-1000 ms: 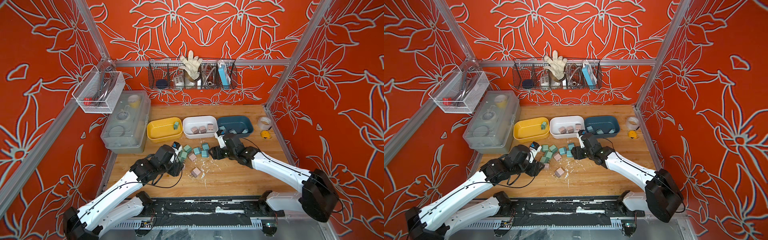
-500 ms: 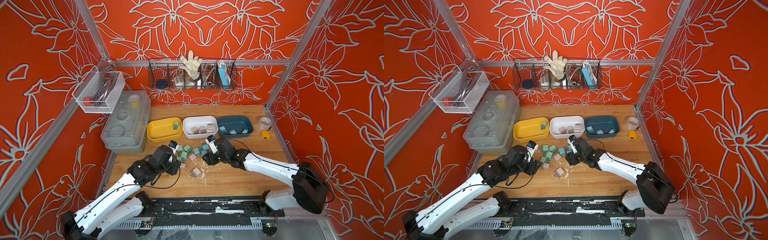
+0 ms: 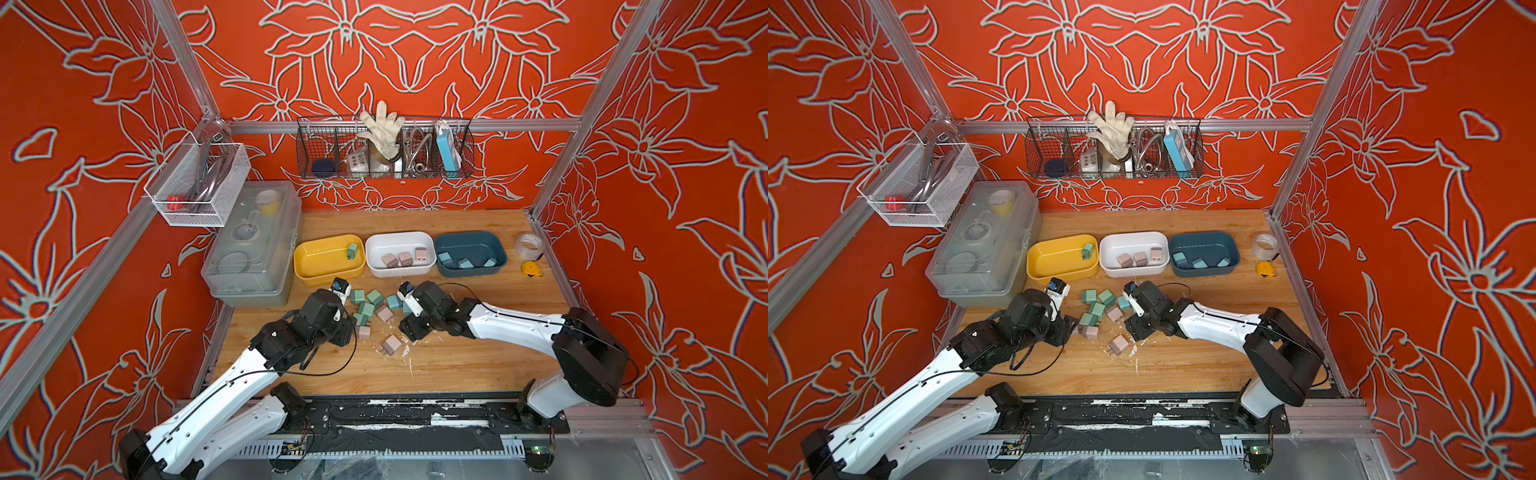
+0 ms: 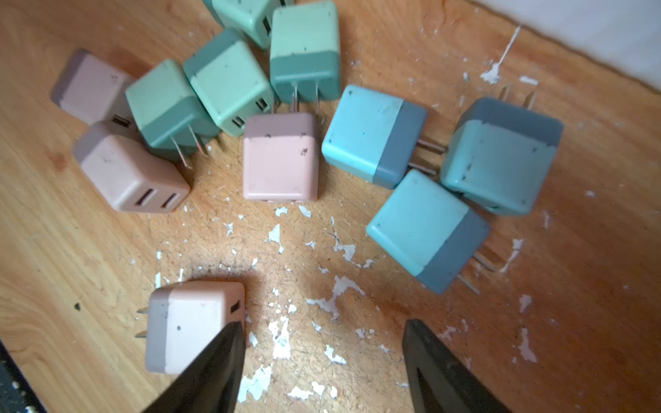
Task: Place the plugs by color into the storage box
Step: Pick up the plug from the center of the board.
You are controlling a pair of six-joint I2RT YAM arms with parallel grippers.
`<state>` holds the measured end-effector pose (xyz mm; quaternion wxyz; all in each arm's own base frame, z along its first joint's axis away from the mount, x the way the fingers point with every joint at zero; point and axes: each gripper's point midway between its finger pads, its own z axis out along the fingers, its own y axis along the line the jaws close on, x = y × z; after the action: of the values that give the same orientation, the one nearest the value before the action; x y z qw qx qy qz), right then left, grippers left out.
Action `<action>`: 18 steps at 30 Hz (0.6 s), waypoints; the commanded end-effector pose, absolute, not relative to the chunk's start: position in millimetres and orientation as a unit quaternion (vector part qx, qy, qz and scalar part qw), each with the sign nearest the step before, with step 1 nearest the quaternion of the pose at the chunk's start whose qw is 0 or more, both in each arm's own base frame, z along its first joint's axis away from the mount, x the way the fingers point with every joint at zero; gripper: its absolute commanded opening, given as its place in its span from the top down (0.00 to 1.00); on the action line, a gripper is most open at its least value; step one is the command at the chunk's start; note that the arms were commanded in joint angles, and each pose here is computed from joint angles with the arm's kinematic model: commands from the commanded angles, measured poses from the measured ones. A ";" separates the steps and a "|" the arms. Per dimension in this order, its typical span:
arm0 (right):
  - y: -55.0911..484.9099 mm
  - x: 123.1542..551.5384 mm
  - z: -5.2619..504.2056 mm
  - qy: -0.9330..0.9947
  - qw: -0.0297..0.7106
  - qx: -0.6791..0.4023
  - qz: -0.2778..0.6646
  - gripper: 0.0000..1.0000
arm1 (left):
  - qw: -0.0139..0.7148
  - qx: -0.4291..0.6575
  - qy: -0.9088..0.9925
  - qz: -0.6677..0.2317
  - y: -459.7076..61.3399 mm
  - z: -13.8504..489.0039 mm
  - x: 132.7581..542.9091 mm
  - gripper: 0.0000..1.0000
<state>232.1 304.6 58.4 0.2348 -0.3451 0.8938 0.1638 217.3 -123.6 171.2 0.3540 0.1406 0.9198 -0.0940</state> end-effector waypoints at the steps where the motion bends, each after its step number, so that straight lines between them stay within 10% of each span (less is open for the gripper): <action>1: 311.3 235.3 58.7 0.886 0.236 -0.372 0.142 0.25 | 0.356 0.140 0.920 -0.085 -120.2 170.5 221.2 0.39; 18: 309.2 229.4 28.0 0.888 0.202 -0.402 0.095 0.27 | 0.359 0.112 0.923 -0.082 -109.2 171.1 229.1 0.39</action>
<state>229.4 308.0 31.0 0.2075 -0.3916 0.8896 0.1106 226.2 -109.0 167.4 0.3503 0.1151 0.9263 -0.0770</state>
